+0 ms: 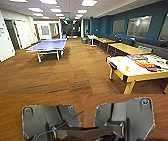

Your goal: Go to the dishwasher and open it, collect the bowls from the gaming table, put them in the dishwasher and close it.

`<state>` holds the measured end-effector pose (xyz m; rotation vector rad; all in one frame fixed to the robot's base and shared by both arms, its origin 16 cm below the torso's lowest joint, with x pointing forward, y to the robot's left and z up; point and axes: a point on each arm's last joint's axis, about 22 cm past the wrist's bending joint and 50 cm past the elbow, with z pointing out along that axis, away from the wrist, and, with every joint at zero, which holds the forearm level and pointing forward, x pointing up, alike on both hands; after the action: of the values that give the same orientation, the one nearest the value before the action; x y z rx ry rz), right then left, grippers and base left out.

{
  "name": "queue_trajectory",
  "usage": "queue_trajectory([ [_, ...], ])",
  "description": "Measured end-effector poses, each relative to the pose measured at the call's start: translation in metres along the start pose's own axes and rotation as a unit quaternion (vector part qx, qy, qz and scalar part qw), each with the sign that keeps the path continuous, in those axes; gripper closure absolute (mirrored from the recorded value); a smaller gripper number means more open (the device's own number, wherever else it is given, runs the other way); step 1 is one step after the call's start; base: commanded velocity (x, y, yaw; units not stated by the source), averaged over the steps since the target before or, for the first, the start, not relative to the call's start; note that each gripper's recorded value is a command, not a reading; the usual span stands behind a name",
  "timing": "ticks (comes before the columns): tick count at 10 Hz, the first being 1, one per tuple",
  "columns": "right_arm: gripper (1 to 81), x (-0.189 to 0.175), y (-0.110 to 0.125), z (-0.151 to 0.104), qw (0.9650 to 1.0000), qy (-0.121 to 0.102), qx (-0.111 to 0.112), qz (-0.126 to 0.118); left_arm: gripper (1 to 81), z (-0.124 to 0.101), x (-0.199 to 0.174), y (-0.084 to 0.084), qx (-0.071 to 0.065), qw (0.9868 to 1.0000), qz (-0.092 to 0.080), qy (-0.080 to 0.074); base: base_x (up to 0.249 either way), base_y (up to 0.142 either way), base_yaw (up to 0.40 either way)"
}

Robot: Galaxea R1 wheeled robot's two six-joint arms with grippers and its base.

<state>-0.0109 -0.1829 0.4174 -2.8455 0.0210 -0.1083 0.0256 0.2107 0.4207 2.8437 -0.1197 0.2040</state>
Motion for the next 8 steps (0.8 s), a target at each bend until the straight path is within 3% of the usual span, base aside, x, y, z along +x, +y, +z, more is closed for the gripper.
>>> queue_trajectory([
  [3, 1.0, 0.0065, 0.0006, -0.0001, 1.0, 0.003, 0.0, -0.001, 1.0, 0.0008, 0.0031, 0.0027, -0.003, 1.0, 0.0, 0.001, 0.118, 0.0, 0.0],
  [8, 1.0, 0.0008, 0.0002, -0.0001, 1.0, -0.001, 0.0, 0.0, 1.0, 0.0003, -0.0045, 0.003, -0.002, 1.0, -0.001, -0.002, 0.0, 0.0, 0.0],
])
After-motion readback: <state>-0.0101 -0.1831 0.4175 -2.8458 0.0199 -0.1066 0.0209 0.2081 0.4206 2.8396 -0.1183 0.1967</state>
